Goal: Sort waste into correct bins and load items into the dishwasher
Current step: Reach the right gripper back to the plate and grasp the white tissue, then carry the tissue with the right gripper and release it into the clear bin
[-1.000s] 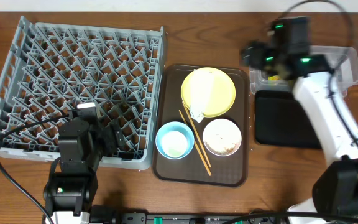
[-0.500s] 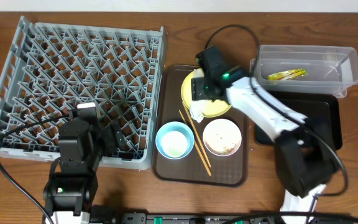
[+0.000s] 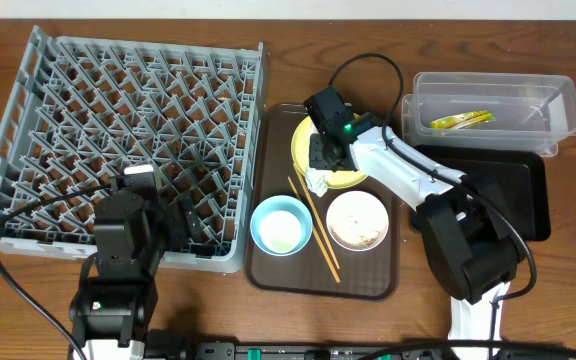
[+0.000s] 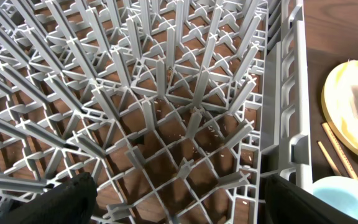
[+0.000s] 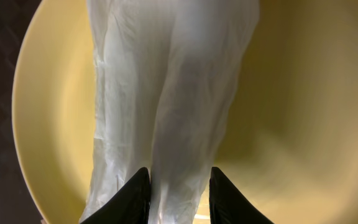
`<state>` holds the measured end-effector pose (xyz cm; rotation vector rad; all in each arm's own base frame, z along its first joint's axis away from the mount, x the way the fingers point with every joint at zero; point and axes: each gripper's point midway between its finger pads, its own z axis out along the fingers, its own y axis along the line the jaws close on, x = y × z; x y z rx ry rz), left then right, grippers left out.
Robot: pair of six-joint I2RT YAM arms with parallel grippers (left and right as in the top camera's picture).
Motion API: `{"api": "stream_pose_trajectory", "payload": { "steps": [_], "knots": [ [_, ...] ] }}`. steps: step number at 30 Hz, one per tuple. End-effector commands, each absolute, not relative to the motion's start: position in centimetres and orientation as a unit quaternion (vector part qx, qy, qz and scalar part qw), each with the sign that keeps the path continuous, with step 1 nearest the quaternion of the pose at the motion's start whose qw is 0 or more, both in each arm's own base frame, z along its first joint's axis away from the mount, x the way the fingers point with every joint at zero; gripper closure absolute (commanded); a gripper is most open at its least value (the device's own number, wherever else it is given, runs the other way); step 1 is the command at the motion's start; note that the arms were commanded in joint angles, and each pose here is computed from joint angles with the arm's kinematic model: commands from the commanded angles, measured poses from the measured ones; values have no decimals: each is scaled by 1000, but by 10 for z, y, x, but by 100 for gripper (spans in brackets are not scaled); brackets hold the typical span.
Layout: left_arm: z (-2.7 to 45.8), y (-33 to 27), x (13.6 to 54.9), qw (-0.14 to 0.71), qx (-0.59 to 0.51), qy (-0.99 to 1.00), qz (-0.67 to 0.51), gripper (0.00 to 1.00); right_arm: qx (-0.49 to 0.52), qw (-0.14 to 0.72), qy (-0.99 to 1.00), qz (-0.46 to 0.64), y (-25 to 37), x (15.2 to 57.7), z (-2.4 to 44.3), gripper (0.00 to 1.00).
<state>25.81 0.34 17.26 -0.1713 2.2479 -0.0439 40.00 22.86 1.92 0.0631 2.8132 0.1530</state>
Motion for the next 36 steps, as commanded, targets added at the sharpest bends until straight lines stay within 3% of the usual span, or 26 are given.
{"api": "stream_pose_trajectory", "payload": {
  "steps": [1, 5, 11, 19, 25, 31, 36],
  "knots": [
    [184, 4, 261, 440, -73, 895, -19, 11, 28, 154, 987, 41, 227, 397, 9, 70],
    [184, 4, 261, 440, -73, 895, -19, 11, 35, 143, 989, 36, 226, 394, -1, 73],
    [184, 4, 261, 441, -73, 894, -19, 11, 37, 148, 987, 44, 226, 399, 5, 99],
    [184, 4, 261, 441, -73, 894, -19, 11, 96, 239, 965, 56, 172, 444, 101, 99],
    [184, 4, 261, 441, -73, 894, -20, 11, 247, 317, 913, 70, 78, 465, 178, 99],
    [184, 4, 261, 441, -73, 894, -19, 11, 440, 301, 844, 61, -15, 454, 182, 99],
    [184, 4, 261, 441, -73, 894, -19, 11, 487, 281, 825, 48, -47, 450, 166, 98]
  ]
}}
